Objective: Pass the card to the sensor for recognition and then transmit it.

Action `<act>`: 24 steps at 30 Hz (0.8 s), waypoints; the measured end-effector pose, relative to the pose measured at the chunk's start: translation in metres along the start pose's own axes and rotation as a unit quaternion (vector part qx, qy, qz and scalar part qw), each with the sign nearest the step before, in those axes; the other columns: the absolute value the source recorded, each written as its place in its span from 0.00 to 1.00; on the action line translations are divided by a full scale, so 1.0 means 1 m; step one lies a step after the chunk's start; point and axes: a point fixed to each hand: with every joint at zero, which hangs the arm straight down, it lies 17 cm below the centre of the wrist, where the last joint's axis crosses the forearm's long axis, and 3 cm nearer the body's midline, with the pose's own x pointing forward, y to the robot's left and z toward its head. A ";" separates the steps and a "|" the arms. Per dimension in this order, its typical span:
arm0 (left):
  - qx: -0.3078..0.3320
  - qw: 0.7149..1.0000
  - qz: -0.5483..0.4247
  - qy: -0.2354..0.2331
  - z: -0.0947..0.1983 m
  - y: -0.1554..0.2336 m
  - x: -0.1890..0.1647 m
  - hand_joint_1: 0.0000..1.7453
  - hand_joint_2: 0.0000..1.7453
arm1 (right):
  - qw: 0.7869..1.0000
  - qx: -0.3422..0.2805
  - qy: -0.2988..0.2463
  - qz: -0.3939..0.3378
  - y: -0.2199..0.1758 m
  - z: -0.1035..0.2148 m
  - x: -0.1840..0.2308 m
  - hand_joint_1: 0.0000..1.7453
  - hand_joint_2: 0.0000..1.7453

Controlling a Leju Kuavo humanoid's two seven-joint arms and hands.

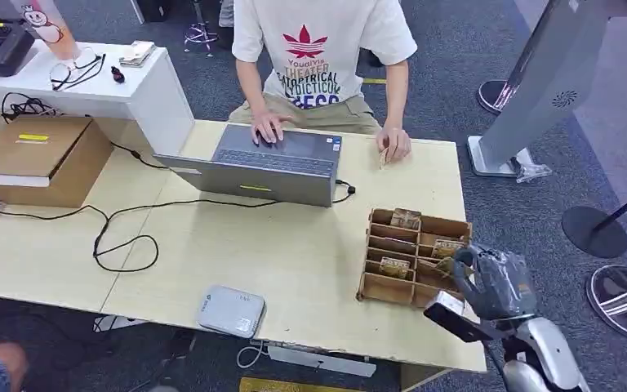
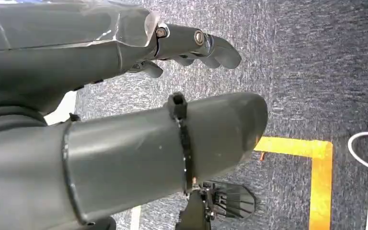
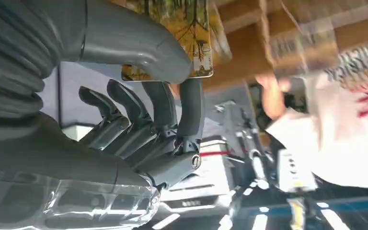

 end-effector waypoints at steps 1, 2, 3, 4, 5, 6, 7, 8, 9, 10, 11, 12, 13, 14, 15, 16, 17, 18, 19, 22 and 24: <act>-0.001 1.000 -0.001 -0.001 0.000 -0.001 0.002 0.00 0.00 | 1.000 -0.004 -0.006 0.002 -0.008 -0.009 0.000 1.00 1.00; -0.001 1.000 -0.004 -0.001 0.001 -0.001 0.003 0.00 0.00 | 1.000 -0.005 -0.012 0.006 -0.014 -0.016 0.001 1.00 1.00; -0.002 1.000 -0.006 -0.002 0.001 -0.002 0.004 0.00 0.00 | 1.000 -0.009 -0.017 0.009 -0.022 -0.023 0.000 1.00 1.00; -0.002 1.000 -0.008 -0.003 0.001 -0.003 0.005 0.00 0.00 | 1.000 -0.013 -0.020 0.012 -0.028 -0.029 0.000 1.00 1.00; -0.003 1.000 -0.010 -0.004 0.002 -0.004 0.005 0.00 0.00 | 1.000 -0.016 -0.023 0.014 -0.032 -0.033 0.000 1.00 1.00; -0.003 1.000 -0.011 -0.005 0.002 -0.004 0.005 0.00 0.00 | 0.999 -0.016 -0.026 0.015 -0.036 -0.036 0.001 1.00 1.00; -0.005 1.000 -0.012 -0.005 0.002 -0.006 0.006 0.00 0.00 | 0.999 -0.011 -0.029 0.015 -0.036 -0.039 0.001 1.00 1.00; -0.005 1.000 -0.012 -0.005 0.002 -0.006 0.006 0.00 0.00 | 0.999 -0.006 -0.034 0.012 -0.038 -0.042 0.002 1.00 1.00; -0.006 1.000 -0.012 -0.005 0.002 -0.006 0.006 0.00 0.00 | 0.999 -0.001 -0.038 0.007 -0.041 -0.047 0.003 1.00 1.00; -0.006 1.000 -0.012 -0.005 0.003 -0.006 0.007 0.00 0.00 | 0.999 0.013 -0.045 -0.001 -0.043 -0.054 0.004 1.00 1.00; -0.007 1.000 -0.011 -0.006 0.003 -0.007 0.007 0.00 0.00 | 0.998 0.021 -0.052 -0.006 -0.049 -0.063 0.006 1.00 1.00; -0.008 1.000 -0.008 -0.006 0.003 -0.007 0.009 0.00 0.00 | 0.998 0.026 -0.059 -0.008 -0.056 -0.073 0.007 1.00 1.00; -0.009 1.000 -0.007 -0.006 0.003 -0.007 0.010 0.00 0.00 | 0.997 0.028 -0.065 -0.007 -0.063 -0.082 0.007 1.00 1.00; -0.011 1.000 -0.005 -0.006 0.003 -0.008 0.011 0.00 0.00 | 0.997 0.026 -0.068 -0.004 -0.070 -0.089 0.008 1.00 1.00; -0.011 1.000 -0.005 -0.006 0.003 -0.008 0.011 0.00 0.00 | 0.997 0.025 -0.072 0.001 -0.077 -0.095 0.008 1.00 1.00; -0.011 1.000 -0.005 -0.006 0.003 -0.008 0.011 0.00 0.00 | 0.997 0.021 -0.075 0.004 -0.083 -0.100 0.009 1.00 1.00; -0.011 1.000 -0.004 -0.006 0.003 -0.008 0.011 0.00 0.00 | 0.997 0.021 -0.076 0.005 -0.086 -0.104 0.009 1.00 1.00; -0.011 1.000 -0.004 -0.006 0.003 -0.008 0.011 0.00 0.00 | 0.997 0.022 -0.078 0.007 -0.087 -0.105 0.009 1.00 1.00; -0.012 1.000 -0.003 -0.006 0.003 -0.008 0.011 0.00 0.00 | 0.997 0.026 -0.079 0.002 -0.087 -0.107 0.009 1.00 1.00; -0.014 1.000 0.000 -0.006 0.003 -0.009 0.012 0.00 0.00 | 0.996 0.040 -0.085 -0.007 -0.094 -0.121 0.013 1.00 1.00; -0.015 1.000 0.000 -0.007 0.004 -0.009 0.014 0.00 0.00 | 0.995 0.038 -0.089 -0.007 -0.107 -0.133 0.015 1.00 1.00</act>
